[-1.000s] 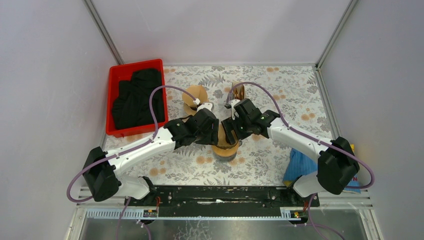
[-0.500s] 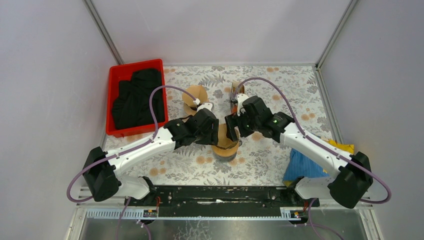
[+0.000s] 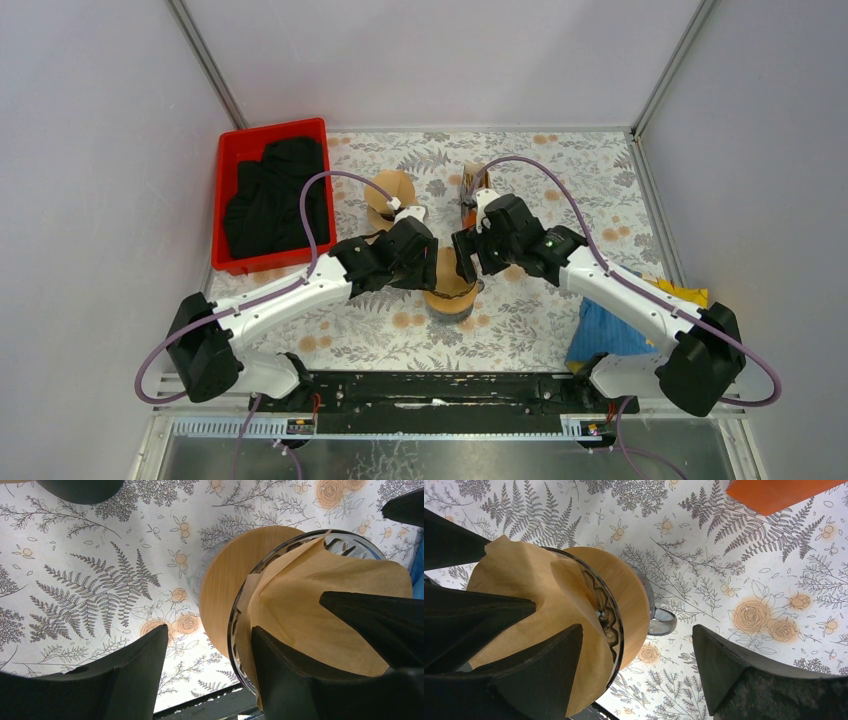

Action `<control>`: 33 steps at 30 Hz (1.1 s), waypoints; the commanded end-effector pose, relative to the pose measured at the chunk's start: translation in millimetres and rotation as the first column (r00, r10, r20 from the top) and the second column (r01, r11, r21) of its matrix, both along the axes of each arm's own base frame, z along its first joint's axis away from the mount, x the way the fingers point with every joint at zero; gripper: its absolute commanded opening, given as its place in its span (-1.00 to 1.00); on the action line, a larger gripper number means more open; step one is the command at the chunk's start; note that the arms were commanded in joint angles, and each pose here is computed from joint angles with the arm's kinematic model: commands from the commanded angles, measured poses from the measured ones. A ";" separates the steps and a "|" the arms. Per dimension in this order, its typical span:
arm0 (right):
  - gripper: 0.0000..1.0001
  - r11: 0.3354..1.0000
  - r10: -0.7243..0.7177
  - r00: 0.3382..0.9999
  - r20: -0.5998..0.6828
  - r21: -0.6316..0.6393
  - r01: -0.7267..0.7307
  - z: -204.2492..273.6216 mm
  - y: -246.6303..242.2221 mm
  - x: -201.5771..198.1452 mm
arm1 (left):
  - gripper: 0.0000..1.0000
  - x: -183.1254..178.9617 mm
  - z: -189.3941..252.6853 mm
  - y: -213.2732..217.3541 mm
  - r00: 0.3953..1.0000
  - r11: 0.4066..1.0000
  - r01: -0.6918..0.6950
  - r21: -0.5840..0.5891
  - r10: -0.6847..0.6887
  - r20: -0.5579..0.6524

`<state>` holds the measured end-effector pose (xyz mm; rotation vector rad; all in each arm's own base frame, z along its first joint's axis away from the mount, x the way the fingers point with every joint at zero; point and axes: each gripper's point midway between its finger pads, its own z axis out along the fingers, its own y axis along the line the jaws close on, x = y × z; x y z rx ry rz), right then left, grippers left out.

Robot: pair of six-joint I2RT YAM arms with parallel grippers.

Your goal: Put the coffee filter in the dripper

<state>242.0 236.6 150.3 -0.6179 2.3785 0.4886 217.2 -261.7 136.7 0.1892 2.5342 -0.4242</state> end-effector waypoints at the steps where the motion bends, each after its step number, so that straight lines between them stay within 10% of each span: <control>1: 0.74 1.000 -0.015 0.999 0.036 0.025 0.014 8.3 3.2 8.7 | 0.38 3.8 3.4 -1.8 1.000 1.000 -0.001 -0.017 0.001 0.018; 33: 0.77 0.993 0.016 0.996 0.086 0.114 -0.025 45.8 14.6 8.6 | 0.59 19.0 48.4 -7.9 0.991 0.985 -0.023 -0.168 0.045 0.123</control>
